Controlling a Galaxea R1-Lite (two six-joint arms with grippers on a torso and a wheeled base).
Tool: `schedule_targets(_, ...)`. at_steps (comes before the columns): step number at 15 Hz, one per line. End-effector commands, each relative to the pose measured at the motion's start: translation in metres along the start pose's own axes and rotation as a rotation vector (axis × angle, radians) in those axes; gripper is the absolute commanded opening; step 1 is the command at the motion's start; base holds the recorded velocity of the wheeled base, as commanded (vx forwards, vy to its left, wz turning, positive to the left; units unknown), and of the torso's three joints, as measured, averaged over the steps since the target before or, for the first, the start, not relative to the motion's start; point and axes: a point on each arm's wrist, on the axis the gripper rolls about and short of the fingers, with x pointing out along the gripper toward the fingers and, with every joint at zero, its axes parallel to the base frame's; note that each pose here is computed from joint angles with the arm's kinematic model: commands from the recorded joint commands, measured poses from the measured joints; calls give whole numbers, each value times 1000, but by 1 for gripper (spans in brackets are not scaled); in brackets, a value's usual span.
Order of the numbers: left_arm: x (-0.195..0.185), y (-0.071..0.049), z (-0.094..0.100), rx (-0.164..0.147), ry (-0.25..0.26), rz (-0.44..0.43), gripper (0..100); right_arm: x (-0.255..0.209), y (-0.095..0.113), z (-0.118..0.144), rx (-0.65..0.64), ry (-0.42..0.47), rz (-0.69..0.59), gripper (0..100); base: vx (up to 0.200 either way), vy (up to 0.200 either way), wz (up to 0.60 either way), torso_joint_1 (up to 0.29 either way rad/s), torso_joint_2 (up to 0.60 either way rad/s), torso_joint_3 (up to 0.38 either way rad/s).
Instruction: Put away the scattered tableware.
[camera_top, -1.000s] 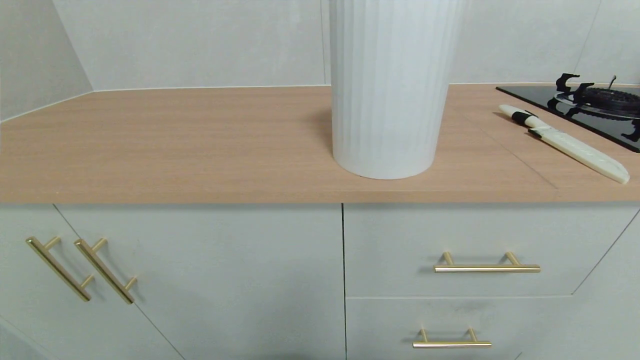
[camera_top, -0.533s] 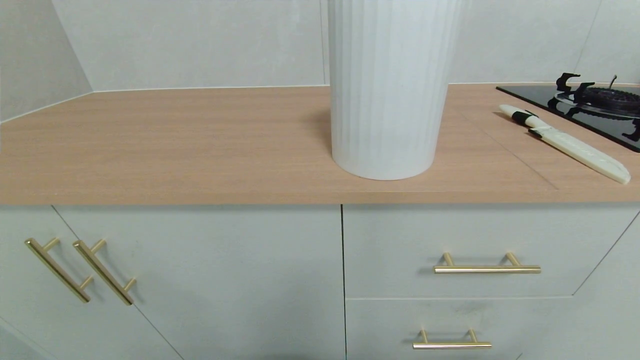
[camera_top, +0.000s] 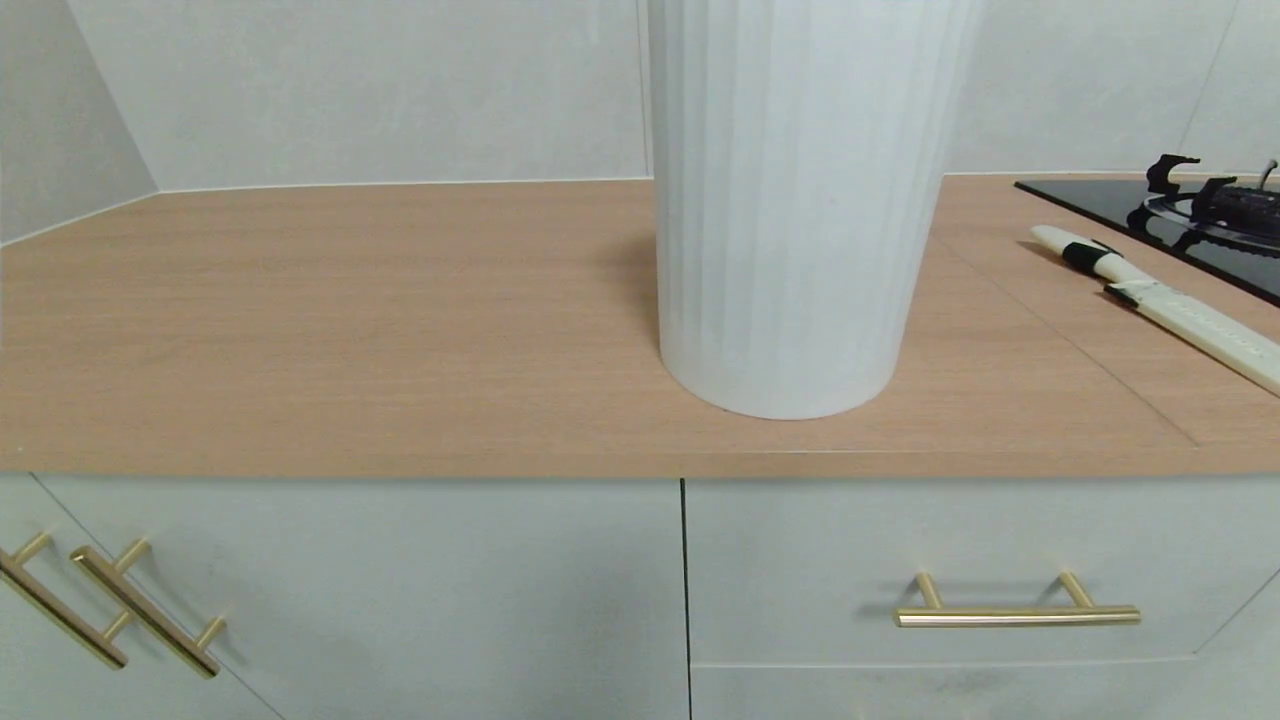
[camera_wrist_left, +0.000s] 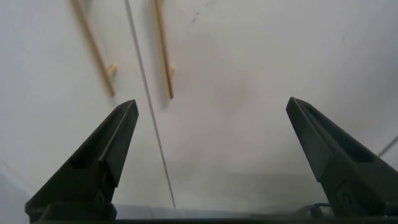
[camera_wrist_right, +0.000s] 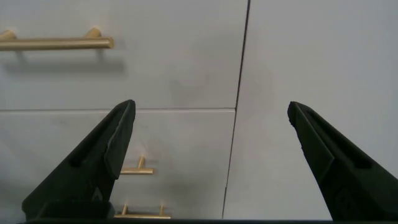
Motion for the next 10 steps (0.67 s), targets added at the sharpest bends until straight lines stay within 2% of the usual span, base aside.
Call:
schedule_targets(1,0,0,0,0,1,0,100,0,0,0,0,2,-1,100,0,0,0,0,0,0)
schedule_targets(5,0,0,0,0,1,0,100,0,0,0,-2,2,-1,100,0,0,0,0,0,0)
schedule_targets(10,0,0,0,0,1,0,100,0,0,0,-2,2,-1,100,0,0,0,78,-282,-266)
